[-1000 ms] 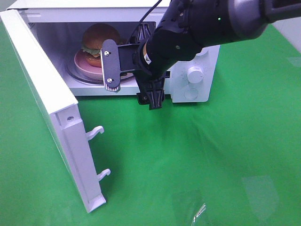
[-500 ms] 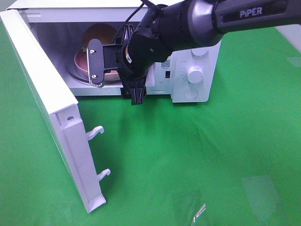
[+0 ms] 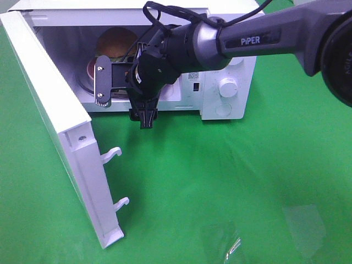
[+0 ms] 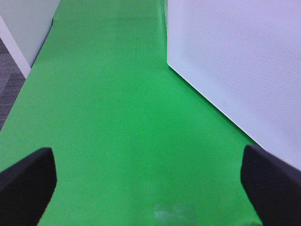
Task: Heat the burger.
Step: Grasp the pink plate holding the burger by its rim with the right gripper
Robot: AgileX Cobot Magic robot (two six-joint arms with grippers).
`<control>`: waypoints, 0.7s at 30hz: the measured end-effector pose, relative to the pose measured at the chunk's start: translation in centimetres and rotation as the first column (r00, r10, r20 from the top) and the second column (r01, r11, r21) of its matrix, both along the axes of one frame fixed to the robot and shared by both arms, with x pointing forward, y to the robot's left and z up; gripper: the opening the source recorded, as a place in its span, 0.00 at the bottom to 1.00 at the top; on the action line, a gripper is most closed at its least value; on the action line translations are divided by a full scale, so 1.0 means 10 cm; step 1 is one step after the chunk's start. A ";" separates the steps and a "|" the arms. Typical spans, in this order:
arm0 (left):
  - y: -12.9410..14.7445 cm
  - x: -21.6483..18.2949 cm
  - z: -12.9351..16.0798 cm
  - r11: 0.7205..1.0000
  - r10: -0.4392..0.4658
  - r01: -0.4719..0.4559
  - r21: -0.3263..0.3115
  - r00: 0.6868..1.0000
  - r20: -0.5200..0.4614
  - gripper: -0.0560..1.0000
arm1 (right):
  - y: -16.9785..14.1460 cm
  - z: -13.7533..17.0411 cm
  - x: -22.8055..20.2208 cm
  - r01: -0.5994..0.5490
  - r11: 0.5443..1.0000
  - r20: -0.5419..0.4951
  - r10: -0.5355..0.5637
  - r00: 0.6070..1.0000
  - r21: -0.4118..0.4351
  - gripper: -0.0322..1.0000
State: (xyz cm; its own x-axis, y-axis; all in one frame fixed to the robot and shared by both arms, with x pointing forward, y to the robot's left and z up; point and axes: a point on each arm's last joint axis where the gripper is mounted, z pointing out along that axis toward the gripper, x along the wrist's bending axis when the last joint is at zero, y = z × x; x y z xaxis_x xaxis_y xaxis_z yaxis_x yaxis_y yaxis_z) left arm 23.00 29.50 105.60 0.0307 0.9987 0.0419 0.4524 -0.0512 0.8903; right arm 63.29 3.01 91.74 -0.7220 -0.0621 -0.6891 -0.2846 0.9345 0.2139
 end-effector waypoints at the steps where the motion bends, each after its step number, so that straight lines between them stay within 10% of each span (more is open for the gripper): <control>1: 0.00 0.00 0.00 1.000 0.000 0.000 0.000 1.000 0.000 0.99 | 0.02 -0.04 0.02 0.000 1.000 -0.006 0.000 1.000 0.002 0.82; 21: 0.00 0.00 0.00 1.000 0.000 0.000 0.000 1.000 0.000 0.99 | 0.15 -0.25 0.13 0.026 0.999 -0.043 -0.024 0.999 0.048 0.66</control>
